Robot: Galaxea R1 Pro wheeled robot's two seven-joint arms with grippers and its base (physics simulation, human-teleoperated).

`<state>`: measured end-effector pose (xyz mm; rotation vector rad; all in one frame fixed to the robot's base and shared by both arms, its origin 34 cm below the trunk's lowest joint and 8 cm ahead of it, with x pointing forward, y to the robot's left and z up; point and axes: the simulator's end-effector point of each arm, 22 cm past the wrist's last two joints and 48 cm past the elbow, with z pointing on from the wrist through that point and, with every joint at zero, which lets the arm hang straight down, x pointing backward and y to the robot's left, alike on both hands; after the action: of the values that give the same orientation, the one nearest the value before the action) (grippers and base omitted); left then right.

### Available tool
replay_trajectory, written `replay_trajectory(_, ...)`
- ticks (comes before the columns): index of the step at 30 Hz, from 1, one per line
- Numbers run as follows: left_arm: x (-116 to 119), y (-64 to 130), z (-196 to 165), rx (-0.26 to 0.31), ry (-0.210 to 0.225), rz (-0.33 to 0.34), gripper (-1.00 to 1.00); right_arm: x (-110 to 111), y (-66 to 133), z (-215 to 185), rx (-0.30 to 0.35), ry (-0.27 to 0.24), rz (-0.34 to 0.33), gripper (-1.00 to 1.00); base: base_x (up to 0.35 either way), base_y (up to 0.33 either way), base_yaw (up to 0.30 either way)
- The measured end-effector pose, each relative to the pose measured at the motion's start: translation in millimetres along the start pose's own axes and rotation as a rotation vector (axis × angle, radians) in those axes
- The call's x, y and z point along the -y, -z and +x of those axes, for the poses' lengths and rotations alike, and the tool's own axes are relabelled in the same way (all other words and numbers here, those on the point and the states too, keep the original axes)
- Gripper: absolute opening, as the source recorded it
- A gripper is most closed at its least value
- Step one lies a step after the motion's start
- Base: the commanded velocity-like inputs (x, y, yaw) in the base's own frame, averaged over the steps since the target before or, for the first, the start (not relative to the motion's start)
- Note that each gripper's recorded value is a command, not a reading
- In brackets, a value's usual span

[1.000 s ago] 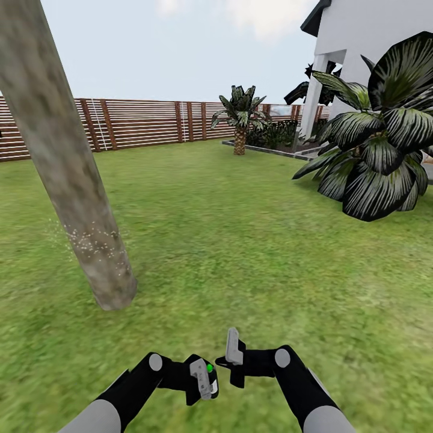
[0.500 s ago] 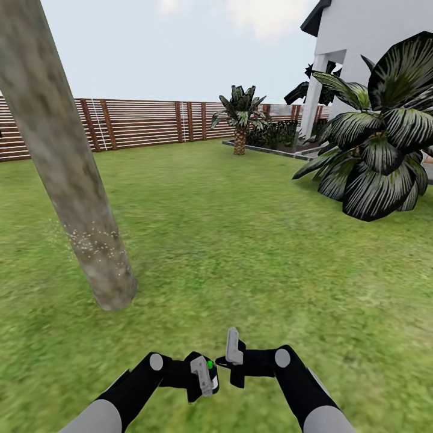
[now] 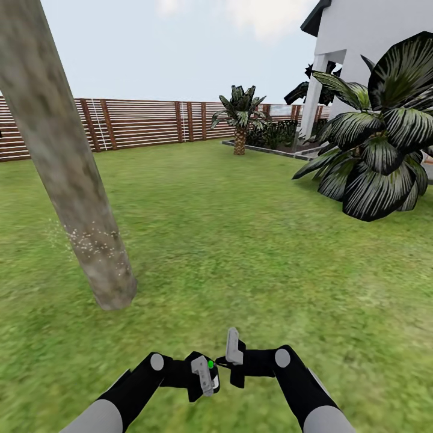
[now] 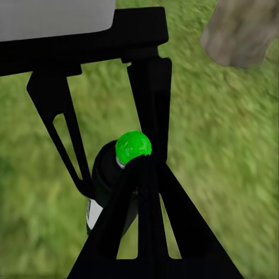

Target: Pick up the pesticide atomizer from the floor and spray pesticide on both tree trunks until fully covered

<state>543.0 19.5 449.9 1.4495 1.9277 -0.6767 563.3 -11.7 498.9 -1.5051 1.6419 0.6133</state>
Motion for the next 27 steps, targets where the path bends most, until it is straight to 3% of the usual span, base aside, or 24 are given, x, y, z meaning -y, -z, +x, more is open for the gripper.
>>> replay_trajectory(21,2.5,-0.1,7.3,-0.013,0.009,0.006,-1.00,0.0,0.1,0.2,0.000,0.000,0.000,-1.00,0.000,0.000,0.000)
replay_trajectory(25,-8.7,15.3,34.8,-0.058,0.012,-0.013,-1.00,-0.2,0.0,0.3,0.000,0.000,-0.001,-1.00,0.000,0.000,0.000)
replay_trajectory(27,-15.8,39.9,87.5,-0.142,0.049,-0.025,-1.00,-0.5,-0.2,0.4,0.000,-0.001,-0.002,-1.00,0.000,0.000,0.000)
